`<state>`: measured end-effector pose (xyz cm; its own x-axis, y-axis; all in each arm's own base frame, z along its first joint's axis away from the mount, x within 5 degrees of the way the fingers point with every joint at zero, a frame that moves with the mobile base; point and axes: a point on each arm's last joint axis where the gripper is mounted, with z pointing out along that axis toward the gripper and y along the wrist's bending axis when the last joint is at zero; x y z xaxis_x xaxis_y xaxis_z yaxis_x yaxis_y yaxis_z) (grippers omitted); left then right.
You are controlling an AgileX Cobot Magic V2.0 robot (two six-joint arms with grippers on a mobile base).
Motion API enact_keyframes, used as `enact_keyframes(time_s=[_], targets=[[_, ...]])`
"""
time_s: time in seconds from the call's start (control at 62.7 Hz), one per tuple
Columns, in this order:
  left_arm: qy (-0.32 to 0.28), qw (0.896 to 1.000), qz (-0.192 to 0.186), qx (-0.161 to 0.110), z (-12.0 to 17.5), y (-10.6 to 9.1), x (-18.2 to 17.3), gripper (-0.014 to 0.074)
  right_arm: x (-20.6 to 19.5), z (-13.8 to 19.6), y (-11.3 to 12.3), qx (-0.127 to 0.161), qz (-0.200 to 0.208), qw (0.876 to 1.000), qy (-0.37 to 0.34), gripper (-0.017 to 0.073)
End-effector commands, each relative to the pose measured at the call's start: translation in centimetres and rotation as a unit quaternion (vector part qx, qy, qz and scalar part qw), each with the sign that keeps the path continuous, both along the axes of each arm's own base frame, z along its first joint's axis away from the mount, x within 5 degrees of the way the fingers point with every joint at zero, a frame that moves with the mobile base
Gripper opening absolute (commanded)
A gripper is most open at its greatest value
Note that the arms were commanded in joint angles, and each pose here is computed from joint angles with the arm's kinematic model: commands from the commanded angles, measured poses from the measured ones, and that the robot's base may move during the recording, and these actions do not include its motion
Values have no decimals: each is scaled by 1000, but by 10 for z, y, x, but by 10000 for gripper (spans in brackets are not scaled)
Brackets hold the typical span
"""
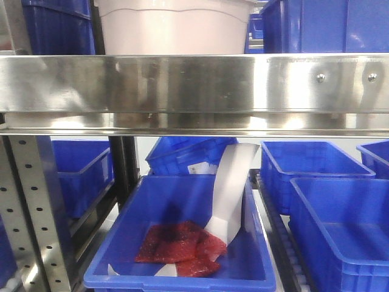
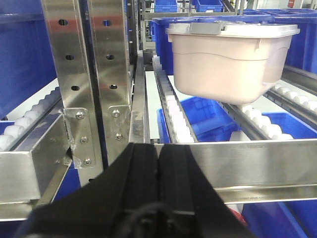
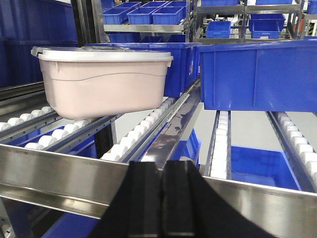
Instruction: Grab white bin and place on right shelf
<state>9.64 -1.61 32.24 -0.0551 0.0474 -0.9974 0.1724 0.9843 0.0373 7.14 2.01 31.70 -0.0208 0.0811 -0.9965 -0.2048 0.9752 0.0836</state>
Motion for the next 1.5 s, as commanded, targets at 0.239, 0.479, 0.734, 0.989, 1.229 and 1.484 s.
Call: enact_keyframes(time_s=[0.239,0.479,0.734,0.989,1.229,1.484], targets=[[-56,998,12,-12,4,4,-16,-117,0,12,-4,10,-21,999,-29,66],[-87,995,33,-18,-59,11,-49,-117,0,12,-4,10,-21,999,-29,66],[-64,997,41,-17,-117,11,-40,-117,0,12,-3,9,-20,999,-28,66],[-67,997,44,-18,-118,11,-40,-117,0,12,-3,9,-20,999,-28,66],[-66,997,44,-18,-118,11,-40,-117,0,12,-3,9,-20,999,-28,66],[-66,997,44,-18,-118,11,-40,-117,0,12,-3,9,-20,999,-28,66]])
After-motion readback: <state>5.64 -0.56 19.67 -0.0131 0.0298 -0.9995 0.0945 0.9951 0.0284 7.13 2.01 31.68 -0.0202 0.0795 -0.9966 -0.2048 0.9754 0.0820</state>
